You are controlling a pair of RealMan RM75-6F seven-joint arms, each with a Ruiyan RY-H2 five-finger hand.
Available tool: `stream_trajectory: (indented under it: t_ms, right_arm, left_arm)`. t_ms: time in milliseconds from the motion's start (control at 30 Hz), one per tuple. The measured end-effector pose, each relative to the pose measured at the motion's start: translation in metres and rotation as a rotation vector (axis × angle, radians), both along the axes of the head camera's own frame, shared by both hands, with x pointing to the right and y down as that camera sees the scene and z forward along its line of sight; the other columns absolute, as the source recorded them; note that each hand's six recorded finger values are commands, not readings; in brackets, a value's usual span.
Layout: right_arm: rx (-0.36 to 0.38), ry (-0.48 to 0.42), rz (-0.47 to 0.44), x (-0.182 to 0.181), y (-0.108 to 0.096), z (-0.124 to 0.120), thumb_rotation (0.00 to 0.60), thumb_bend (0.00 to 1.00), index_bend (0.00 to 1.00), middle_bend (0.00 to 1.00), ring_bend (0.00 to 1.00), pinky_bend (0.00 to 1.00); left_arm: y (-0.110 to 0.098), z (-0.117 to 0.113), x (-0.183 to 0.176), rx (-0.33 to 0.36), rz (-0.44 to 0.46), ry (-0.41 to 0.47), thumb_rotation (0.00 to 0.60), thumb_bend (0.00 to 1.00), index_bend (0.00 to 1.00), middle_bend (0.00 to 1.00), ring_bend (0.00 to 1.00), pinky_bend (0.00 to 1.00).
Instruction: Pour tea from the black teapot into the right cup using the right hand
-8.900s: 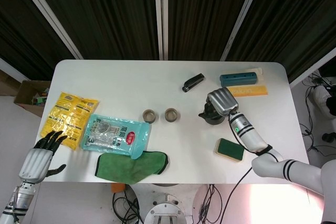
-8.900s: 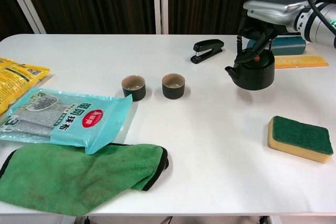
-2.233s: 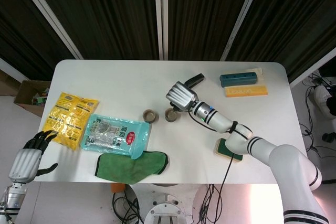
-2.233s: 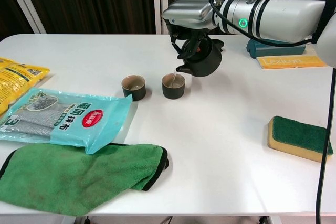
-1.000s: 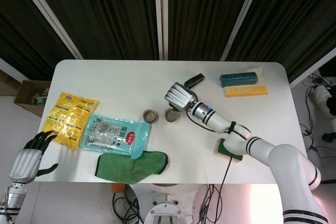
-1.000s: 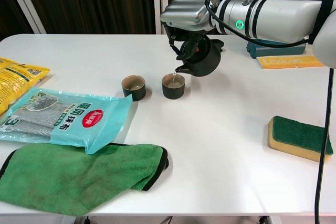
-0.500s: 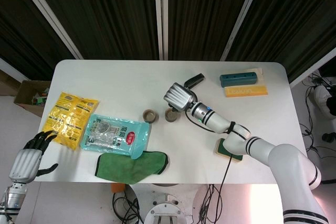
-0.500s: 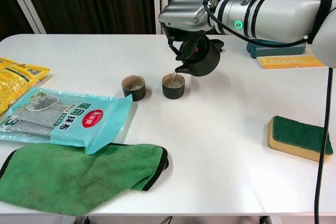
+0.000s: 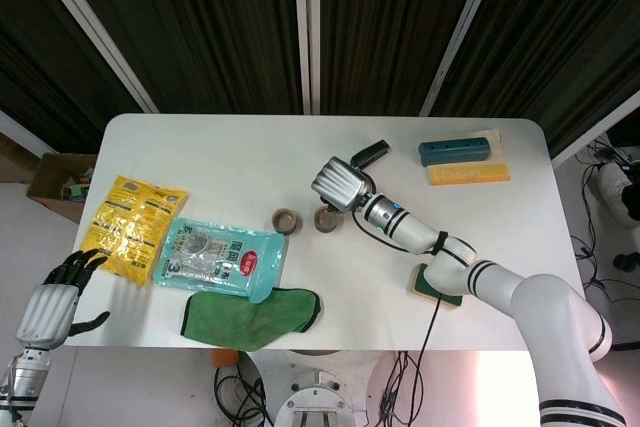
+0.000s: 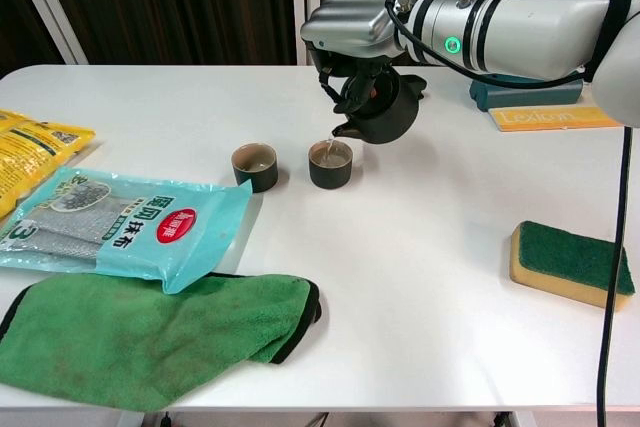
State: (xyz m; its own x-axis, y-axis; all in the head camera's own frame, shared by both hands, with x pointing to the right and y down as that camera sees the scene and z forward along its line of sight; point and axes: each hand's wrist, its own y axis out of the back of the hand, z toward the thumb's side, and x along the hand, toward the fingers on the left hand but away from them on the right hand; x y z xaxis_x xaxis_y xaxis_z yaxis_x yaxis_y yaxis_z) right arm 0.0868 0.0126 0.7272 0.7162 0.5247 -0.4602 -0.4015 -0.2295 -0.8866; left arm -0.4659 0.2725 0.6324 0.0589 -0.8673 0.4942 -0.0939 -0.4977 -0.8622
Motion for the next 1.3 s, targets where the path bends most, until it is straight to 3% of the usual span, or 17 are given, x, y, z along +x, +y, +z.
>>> stream_trajectory:
  t_ms: [333, 733, 1000, 1300]
  right_arm:
    - [-0.049, -0.060, 0.076, 0.006, -0.001, 0.001, 0.600, 0.23, 1.00, 1.00, 1.00, 0.93]
    - [-0.116, -0.269, 0.221, 0.012, -0.016, -0.027, 0.600, 0.23, 1.00, 1.00, 1.00, 0.93]
    - [-0.140, -0.400, 0.329, 0.038, -0.029, -0.051, 0.600, 0.23, 1.00, 1.00, 1.00, 0.93]
    - [-0.203, -0.430, 0.417, 0.083, -0.014, -0.053, 0.600, 0.23, 1.00, 1.00, 1.00, 0.93]
  left_arm:
    - [0.000, 0.000, 0.000, -0.001, -0.001, -0.003, 0.600, 0.13, 0.17, 0.09, 0.07, 0.23]
    - [-0.001, -0.002, 0.002, 0.006, 0.006, -0.002, 0.600, 0.13, 0.17, 0.09, 0.07, 0.23]
    - [-0.002, -0.002, 0.004, 0.007, 0.009, -0.003, 0.600, 0.13, 0.17, 0.09, 0.07, 0.23]
    - [-0.004, 0.000, 0.011, 0.004, 0.028, 0.001, 0.600, 0.13, 0.17, 0.09, 0.07, 0.23]
